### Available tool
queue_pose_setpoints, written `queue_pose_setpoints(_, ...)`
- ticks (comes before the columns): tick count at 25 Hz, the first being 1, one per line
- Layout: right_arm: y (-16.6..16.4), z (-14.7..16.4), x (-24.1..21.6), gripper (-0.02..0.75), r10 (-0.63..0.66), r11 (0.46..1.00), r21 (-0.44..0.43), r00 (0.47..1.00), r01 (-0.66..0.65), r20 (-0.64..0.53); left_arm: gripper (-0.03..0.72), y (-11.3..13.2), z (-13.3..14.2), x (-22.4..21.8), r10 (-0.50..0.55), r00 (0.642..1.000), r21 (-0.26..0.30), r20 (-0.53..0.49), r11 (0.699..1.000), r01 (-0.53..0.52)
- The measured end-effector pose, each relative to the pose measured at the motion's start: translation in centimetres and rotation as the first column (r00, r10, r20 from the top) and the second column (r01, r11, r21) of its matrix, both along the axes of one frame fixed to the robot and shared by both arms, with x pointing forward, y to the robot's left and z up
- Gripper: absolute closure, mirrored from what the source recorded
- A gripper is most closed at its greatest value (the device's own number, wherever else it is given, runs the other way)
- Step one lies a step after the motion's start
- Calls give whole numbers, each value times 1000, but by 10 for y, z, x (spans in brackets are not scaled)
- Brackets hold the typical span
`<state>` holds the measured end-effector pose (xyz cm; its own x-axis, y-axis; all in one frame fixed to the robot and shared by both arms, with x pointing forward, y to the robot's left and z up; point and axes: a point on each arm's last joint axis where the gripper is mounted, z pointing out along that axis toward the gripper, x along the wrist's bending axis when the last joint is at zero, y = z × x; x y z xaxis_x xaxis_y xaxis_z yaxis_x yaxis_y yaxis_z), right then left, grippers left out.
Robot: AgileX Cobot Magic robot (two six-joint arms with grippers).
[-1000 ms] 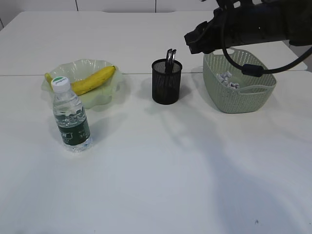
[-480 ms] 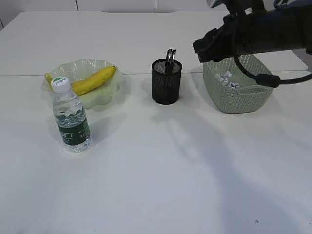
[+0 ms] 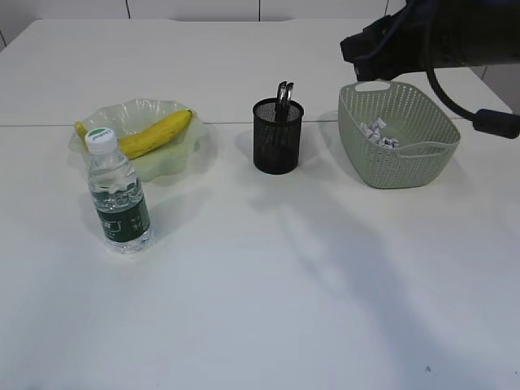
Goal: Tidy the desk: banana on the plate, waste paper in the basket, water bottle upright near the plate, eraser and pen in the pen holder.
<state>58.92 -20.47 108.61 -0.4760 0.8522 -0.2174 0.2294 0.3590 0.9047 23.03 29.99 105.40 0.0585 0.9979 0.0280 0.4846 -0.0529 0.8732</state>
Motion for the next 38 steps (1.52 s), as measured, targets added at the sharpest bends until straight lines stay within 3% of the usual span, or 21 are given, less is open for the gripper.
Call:
queue_pose_setpoints(9,-5,-19,-21,471,7,1000,-24,998,-8,-57,442,0,0,0,0,1000,0,0,1000,0)
queue_pose_setpoints(17,-9,-7,-42,471,16,999,-37,1000,-17,-15,442,0,0,0,0,1000,0,0,1000,0)
queue_pose_setpoints(38,-16,-15,-75,471,15,1000,-25,999,-16,-37,448,0,0,0,0,1000,0,0,1000,0)
